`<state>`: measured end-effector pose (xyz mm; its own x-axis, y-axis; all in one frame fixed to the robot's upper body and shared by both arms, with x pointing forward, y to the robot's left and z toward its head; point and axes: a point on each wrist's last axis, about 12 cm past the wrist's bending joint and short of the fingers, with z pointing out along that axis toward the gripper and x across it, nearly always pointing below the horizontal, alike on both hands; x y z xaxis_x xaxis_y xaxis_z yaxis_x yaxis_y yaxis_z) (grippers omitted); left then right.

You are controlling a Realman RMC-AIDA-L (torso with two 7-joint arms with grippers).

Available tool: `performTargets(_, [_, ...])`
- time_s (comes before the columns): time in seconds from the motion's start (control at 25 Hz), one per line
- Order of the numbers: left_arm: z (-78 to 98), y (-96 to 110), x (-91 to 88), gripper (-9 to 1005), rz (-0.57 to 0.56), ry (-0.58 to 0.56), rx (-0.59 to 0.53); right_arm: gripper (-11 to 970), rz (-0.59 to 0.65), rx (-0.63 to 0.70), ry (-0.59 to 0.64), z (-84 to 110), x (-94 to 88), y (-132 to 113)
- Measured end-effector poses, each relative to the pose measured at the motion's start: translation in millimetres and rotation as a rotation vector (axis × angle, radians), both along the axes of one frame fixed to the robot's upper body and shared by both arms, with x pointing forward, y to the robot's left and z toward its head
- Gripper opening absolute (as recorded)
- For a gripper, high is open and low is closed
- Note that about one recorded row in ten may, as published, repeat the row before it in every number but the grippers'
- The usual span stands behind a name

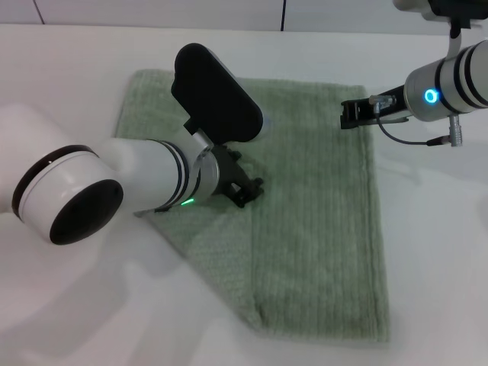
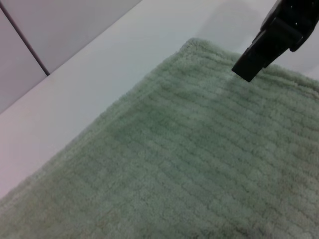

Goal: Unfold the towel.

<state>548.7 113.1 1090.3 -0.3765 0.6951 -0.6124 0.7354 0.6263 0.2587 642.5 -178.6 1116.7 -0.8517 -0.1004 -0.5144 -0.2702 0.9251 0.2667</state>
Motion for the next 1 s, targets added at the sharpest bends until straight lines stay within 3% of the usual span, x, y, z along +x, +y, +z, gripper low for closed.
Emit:
performTargets(0.12, [0.0, 0, 0.3, 562, -0.002, 0.003, 0.006, -1, -0.001, -0.001, 0.000, -0.5, -0.1, 0])
performTargets(0.64, [27.4, -6, -11.5, 80, 0.004, 0.027, 0.030, -1, -0.010, -0.003, 0.010, -5.0, -1.0, -2])
performTargets(1.0, [52.8, -7, -28.3, 48, -0.014, 0.042, 0.047, -1, -0.017, -0.007, 0.022, -10.1, -2.2, -4])
